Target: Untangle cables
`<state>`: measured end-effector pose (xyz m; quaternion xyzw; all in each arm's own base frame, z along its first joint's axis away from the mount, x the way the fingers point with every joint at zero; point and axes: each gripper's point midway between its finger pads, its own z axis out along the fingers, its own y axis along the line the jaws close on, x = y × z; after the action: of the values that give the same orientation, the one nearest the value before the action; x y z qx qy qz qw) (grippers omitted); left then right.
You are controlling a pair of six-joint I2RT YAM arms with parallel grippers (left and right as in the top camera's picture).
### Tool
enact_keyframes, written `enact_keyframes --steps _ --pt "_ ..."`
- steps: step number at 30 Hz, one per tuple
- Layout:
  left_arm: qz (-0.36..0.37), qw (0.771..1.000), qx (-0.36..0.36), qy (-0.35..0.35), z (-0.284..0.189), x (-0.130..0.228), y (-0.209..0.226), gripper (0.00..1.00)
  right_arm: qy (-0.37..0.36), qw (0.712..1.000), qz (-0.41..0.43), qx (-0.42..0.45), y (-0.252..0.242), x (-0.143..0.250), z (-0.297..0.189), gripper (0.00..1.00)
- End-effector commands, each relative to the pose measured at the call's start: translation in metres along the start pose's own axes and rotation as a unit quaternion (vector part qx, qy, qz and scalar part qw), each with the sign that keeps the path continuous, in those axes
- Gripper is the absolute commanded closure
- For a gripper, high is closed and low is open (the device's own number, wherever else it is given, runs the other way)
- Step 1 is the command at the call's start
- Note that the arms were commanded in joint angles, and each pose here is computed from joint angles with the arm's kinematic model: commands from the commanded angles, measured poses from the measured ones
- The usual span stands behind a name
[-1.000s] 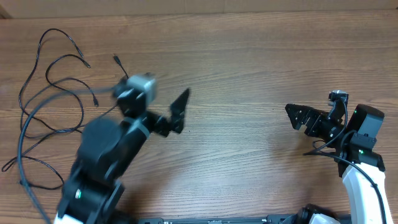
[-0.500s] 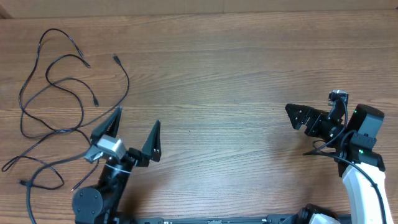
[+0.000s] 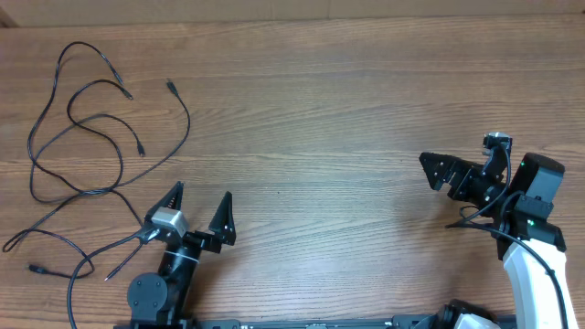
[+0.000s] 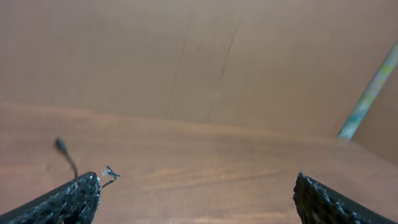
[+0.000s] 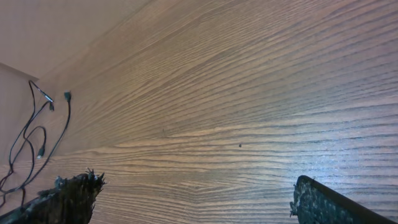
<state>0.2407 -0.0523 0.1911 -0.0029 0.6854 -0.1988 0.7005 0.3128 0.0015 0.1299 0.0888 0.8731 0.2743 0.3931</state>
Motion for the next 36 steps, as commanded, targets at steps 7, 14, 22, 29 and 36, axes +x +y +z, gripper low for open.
enact_keyframes --steps 7,14,22,29,36 --pt "-0.010 0.996 -0.071 0.046 -0.005 0.026 0.029 0.00 -0.007 1.000 -0.003 0.001 0.000 -0.005 -0.002 0.00" --pt "0.069 0.994 -0.067 0.052 -0.005 0.026 0.029 0.01 -0.007 1.000 -0.003 0.001 0.000 -0.005 -0.002 0.00" --pt "0.081 0.992 -0.084 0.052 -0.006 0.026 0.035 0.01 -0.007 1.000 -0.003 0.001 0.000 -0.005 -0.002 0.00" --pt "0.083 0.989 -0.115 0.048 -0.008 0.024 0.046 0.00 -0.007 1.000 -0.003 0.001 0.000 -0.005 -0.002 0.00" --pt "0.087 0.987 -0.129 0.046 -0.009 0.022 0.050 0.00 -0.007 1.000 -0.003 0.001 0.000 -0.005 -0.002 0.00"
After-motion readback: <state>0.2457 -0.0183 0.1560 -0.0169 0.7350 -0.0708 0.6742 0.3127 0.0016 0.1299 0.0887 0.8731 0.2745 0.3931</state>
